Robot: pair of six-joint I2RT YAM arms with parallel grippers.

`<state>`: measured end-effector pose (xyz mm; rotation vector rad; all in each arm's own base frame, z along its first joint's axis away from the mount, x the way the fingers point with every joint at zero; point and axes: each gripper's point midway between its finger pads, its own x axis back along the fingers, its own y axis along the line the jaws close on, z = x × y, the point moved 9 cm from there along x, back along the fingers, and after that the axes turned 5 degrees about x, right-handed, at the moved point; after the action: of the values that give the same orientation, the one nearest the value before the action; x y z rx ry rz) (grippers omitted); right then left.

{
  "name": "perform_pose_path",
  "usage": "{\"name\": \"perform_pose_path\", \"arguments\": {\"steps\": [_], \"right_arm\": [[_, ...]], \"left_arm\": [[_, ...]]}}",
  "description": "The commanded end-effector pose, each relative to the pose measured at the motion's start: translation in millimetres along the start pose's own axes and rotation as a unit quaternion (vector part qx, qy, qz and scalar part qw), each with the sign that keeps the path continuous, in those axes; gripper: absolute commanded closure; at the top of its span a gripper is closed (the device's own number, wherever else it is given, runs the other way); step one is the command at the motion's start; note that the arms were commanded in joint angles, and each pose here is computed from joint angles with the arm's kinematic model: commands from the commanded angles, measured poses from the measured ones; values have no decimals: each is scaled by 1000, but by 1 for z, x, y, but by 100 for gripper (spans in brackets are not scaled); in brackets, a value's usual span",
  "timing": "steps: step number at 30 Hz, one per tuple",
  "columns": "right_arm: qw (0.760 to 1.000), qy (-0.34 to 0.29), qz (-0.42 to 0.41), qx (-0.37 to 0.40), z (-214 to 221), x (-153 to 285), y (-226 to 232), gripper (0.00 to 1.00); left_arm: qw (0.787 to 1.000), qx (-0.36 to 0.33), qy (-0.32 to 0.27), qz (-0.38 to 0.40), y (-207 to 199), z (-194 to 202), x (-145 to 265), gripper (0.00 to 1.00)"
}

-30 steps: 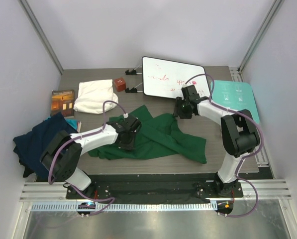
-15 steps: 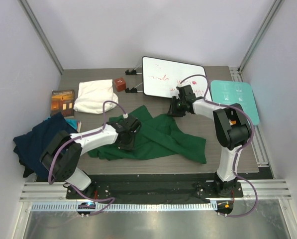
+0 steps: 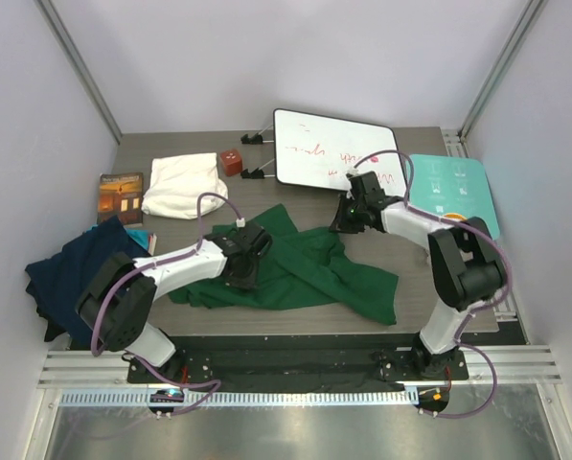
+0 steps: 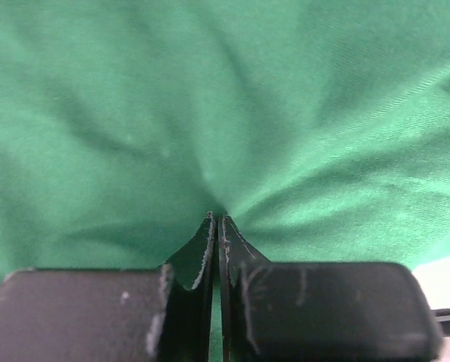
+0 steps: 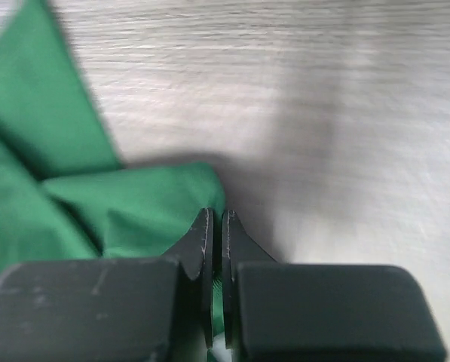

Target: Fold and stack the t-shirts

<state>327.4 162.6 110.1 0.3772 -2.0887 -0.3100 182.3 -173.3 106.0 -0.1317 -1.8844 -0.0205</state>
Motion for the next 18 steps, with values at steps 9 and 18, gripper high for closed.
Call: {"name": "perform_pose_path", "arguments": {"steps": [9, 18], "right_arm": [[977, -207, -39, 45, -58, 177, 52, 99], [951, -288, -86, 75, -85, 295, 89, 99]], "left_arm": [[999, 20, -25, 3, 0, -5, 19, 73], [979, 64, -194, 6, 6, -45, 89, 47]]}}
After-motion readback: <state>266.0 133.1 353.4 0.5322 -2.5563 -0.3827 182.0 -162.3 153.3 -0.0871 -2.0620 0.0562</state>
